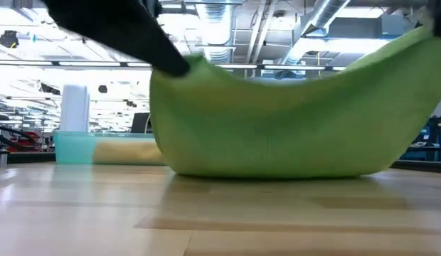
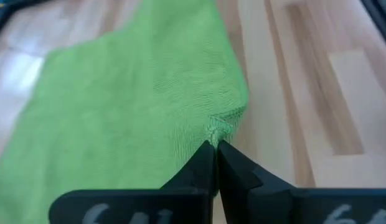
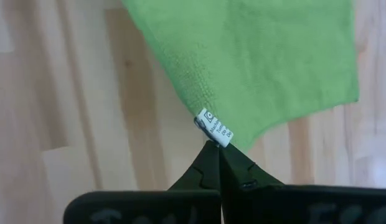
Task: Roll microfiber towels into tight, uniform cylinder then place into a basket
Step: Roll the green microfiber cloth
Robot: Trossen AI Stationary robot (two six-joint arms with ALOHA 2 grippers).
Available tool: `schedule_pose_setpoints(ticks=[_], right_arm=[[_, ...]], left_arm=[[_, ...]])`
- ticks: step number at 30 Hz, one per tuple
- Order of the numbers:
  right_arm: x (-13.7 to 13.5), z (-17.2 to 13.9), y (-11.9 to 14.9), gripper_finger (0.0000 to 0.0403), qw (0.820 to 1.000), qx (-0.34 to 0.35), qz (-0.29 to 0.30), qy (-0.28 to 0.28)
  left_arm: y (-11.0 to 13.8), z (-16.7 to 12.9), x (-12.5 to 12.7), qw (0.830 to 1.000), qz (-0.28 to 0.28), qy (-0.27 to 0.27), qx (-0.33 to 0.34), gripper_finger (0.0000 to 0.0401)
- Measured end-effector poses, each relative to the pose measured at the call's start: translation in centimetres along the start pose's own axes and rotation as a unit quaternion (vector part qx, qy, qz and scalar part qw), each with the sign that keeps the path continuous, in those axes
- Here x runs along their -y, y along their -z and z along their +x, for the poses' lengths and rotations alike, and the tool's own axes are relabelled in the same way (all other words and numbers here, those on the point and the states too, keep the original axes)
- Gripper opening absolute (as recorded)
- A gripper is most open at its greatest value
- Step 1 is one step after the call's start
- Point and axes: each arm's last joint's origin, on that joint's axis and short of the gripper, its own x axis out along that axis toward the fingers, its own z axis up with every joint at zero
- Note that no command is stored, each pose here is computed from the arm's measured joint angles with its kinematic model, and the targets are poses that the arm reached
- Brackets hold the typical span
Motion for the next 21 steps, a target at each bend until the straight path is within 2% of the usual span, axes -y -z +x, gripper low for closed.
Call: schedule_pose_setpoints(ticks=[7,13,15,18,21], right_arm=[[-2.0,-0.6,1.0,0.0006,0.999,0.029,0.013,-0.033],[-3.7,-1.3,2.2,0.0006,0.996,0.041,0.027,-0.074],[-4.5,-1.6,2.6,0.0006,0.994,0.044,0.021,-0.098],[-5.5,-2.1,3.1,0.0006,0.989,0.056,0.016,-0.134],[-6.1,-2.4,3.2,0.0006,0.986,0.075,0.022,-0.15]], left_arm=[[-0.1,-2.9,0.4,0.998,-0.039,-0.036,0.025,0.0001],[0.4,-3.7,0.9,0.997,-0.063,-0.032,0.019,0.0],[0.5,-3.9,1.2,0.997,-0.069,-0.018,0.016,0.0],[0.8,-4.4,2.0,0.996,-0.082,0.03,-0.003,0.0],[1.0,-4.8,2.6,0.992,-0.107,0.067,-0.022,0.0]])
